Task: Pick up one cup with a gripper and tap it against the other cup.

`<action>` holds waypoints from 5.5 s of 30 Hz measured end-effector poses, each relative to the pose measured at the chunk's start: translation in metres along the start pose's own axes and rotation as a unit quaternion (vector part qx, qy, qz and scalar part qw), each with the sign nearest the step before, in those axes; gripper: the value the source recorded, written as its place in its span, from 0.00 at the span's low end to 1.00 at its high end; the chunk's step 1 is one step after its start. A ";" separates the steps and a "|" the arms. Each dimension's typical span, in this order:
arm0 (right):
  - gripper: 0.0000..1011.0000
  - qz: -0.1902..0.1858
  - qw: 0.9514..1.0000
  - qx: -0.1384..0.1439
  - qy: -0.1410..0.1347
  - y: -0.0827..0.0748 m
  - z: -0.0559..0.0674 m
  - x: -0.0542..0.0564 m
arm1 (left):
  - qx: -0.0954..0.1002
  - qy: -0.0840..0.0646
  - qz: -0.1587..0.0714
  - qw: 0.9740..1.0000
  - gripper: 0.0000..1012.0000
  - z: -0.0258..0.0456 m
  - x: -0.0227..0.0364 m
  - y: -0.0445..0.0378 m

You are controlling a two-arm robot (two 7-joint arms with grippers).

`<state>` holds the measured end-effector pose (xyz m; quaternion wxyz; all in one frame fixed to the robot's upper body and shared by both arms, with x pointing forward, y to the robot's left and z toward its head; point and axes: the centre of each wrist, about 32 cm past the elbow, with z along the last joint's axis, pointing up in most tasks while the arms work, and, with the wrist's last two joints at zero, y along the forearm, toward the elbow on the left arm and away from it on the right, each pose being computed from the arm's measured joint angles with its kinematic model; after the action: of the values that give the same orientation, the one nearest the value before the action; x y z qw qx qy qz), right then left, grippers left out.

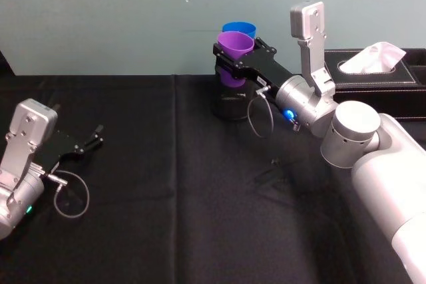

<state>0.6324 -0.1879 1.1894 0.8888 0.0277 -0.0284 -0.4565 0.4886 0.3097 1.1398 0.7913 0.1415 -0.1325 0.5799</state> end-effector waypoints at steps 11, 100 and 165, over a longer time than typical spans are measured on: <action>0.73 0.000 1.000 0.000 0.000 0.000 0.000 0.000 | 0.000 0.000 0.000 1.000 0.99 0.0000 0.0000 0.0000; 0.73 0.000 0.999 -0.030 -0.019 -0.140 -0.090 -0.057 | 0.000 0.000 0.000 1.000 0.99 0.0000 0.0000 0.0000; 0.99 -0.241 0.969 -0.047 -0.013 -0.140 -0.055 -0.050 | 0.000 0.000 0.000 1.000 0.99 0.0000 0.0000 0.0000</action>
<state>0.4941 -0.2271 1.1226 0.7525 -0.0145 -0.0111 -0.6583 0.4886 0.3097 1.1398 0.7913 0.1415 -0.1325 0.5799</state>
